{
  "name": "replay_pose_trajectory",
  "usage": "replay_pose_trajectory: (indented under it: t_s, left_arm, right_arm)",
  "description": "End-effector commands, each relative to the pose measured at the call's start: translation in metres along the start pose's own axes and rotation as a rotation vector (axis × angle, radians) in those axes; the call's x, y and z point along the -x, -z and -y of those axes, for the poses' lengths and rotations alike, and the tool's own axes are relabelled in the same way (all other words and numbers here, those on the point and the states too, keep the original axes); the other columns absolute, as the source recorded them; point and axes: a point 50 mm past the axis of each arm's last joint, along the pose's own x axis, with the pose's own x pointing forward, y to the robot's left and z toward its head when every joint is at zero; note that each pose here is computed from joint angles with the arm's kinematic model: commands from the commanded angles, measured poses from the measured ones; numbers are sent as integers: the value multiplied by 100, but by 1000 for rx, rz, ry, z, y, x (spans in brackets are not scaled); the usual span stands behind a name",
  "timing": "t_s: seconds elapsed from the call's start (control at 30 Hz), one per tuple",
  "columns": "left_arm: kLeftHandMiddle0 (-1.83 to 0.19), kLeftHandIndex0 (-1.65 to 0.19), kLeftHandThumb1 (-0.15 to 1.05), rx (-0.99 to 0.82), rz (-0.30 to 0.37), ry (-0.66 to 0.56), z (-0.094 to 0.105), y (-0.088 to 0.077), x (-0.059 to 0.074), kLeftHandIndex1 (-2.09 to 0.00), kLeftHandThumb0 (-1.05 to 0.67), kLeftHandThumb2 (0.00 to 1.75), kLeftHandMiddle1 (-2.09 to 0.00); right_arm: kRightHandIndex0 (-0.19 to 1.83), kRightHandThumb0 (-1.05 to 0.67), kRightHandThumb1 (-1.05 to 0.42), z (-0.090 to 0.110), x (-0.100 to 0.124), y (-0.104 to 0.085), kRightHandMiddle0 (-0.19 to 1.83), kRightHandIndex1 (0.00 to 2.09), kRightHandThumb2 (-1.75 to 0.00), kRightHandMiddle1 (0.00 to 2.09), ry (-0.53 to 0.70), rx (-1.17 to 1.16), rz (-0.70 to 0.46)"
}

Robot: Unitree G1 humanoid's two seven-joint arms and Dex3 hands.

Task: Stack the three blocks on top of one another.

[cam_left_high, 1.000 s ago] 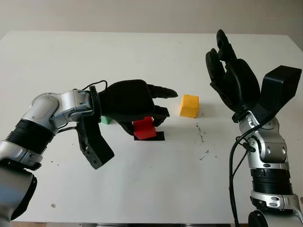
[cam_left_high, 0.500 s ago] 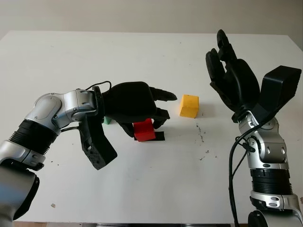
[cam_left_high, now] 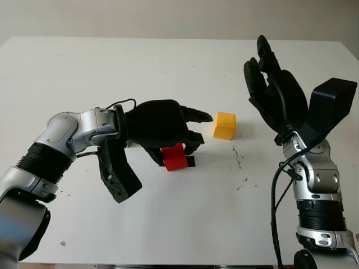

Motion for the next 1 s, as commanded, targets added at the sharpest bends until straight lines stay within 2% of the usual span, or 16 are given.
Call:
replay_pose_trajectory:
  t_s: [0.0, 0.07, 0.13, 0.2, 0.3, 0.43, 0.67, 0.8, 0.87, 0.97]
  left_arm:
    - [-15, -49, 91, -17, 17, -5, -2, -2, -2, -125, -49, 5, -4]
    - [-12, -46, 92, -33, 21, 4, -3, -2, -1, -126, -55, 6, -4]
    - [-8, -41, 92, -44, 23, 7, -2, -2, -1, -103, -63, 5, -4]
    - [-6, -42, 92, -48, 24, 5, -2, -2, -1, -78, -69, 5, -5]
    - [-3, -46, 93, -55, 27, 6, -2, -2, 0, -52, -72, 5, -5]
    - [-3, -48, 93, -60, 29, 0, -2, -3, 0, -40, -76, 5, -5]
    - [-3, -48, 93, -70, 31, -6, -3, -3, 1, -32, -77, 5, -5]
    - [-2, -42, 93, -71, 19, -15, -5, -1, 5, -25, -79, 5, -5]
    - [0, -36, 95, -56, -15, -22, -9, 2, 11, -20, -81, 6, -4]
    - [1, -28, 87, 6, -100, -56, -17, 11, 27, -13, -77, 3, -5]
  right_arm:
    - [-19, -64, -105, 0, 2, 0, -19, 0, -49, 0, 0, 0, 6]
    - [-19, -63, -105, 0, 2, 0, -19, 0, -50, 0, 0, 1, 6]
    - [-19, -63, -105, 0, 2, 0, -19, 0, -50, 0, -1, 2, 6]
    - [-19, -64, -105, 0, 2, 0, -19, 0, -50, 0, -3, 1, 7]
    - [-19, -64, -105, 0, 2, 0, -19, 0, -50, 0, -4, 0, 8]
    - [-19, -64, -105, 0, 3, 0, -19, 0, -49, 0, 2, 4, 6]
    - [-19, -63, -105, 0, 2, 0, -19, 0, -50, 0, -5, 7, 7]
    - [-19, -63, -105, 0, 2, 1, -19, 0, -50, 0, -9, 1, 8]
    - [-19, -63, -105, 0, 2, 1, -19, 0, -50, 0, -4, 1, 6]
    - [-19, -63, -105, -1, 2, 1, -19, 0, -50, 0, -3, 1, 7]
